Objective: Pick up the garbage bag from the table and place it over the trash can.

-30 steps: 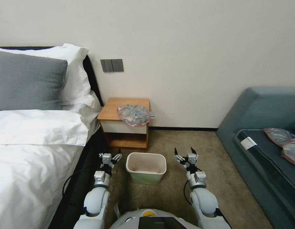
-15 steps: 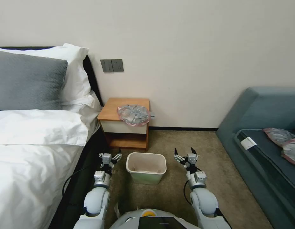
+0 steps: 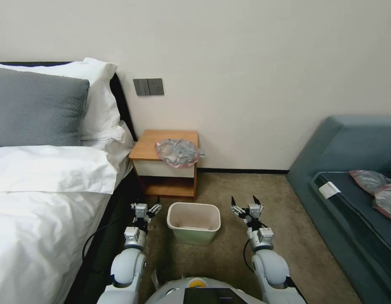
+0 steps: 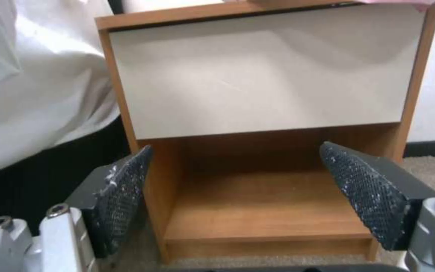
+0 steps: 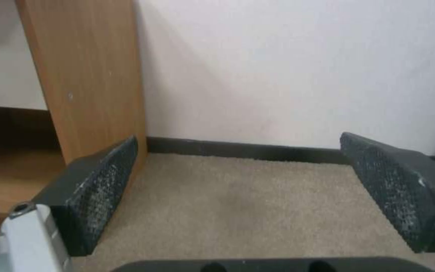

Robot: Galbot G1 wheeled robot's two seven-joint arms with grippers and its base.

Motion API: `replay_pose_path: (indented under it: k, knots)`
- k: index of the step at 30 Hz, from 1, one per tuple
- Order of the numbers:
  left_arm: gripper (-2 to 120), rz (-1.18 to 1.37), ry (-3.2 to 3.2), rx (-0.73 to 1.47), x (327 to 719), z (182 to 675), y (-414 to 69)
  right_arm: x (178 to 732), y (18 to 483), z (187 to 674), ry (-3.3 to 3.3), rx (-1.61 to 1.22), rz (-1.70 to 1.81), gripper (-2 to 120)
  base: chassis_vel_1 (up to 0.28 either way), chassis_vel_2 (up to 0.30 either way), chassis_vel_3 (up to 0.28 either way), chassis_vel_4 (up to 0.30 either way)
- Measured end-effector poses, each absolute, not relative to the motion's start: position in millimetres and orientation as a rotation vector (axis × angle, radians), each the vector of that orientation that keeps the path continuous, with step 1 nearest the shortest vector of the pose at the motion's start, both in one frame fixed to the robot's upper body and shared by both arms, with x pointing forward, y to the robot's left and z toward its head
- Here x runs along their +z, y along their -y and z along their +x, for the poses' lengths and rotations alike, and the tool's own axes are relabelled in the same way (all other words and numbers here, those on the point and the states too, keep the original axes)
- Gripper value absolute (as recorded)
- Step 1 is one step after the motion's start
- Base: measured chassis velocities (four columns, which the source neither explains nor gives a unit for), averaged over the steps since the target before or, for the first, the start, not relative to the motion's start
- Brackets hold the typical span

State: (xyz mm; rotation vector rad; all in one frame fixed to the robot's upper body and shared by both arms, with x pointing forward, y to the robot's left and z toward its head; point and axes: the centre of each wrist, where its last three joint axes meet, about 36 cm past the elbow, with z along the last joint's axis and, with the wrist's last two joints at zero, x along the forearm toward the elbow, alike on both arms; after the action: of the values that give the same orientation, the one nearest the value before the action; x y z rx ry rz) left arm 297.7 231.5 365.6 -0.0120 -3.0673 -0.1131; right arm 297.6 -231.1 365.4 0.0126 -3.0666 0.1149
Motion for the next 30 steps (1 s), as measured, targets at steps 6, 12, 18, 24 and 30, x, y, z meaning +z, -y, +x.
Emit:
replay_pose_path:
  k: [6, 12, 18, 24, 30]
  knots:
    - [99, 0.016, 3.096, -0.075, 377, 297, -243, 376, 228, 290, 3.083, 0.108, 0.023, 100, 0.0, 0.0, 0.0, 0.0]
    - [100, 0.096, 3.233, 0.092, 439, 288, -292, 432, 216, 248, 3.168, 0.095, 0.071, 100, 0.0, 0.0, 0.0, 0.0]
    - [100, 0.1, 3.267, 0.127, 454, 284, -301, 468, 212, 227, 3.22, 0.026, 0.081, 100, 0.0, 0.0, 0.0, 0.0]
    - [100, -0.01, 3.121, 0.242, 434, 284, -294, 472, 214, 231, 3.243, -0.06, 0.117, 100, 0.0, 0.0, 0.0, 0.0]
    - [100, -0.125, 2.994, 0.278, 406, 288, -276, 460, 215, 252, 3.248, -0.127, 0.202, 100, 0.0, 0.0, 0.0, 0.0]
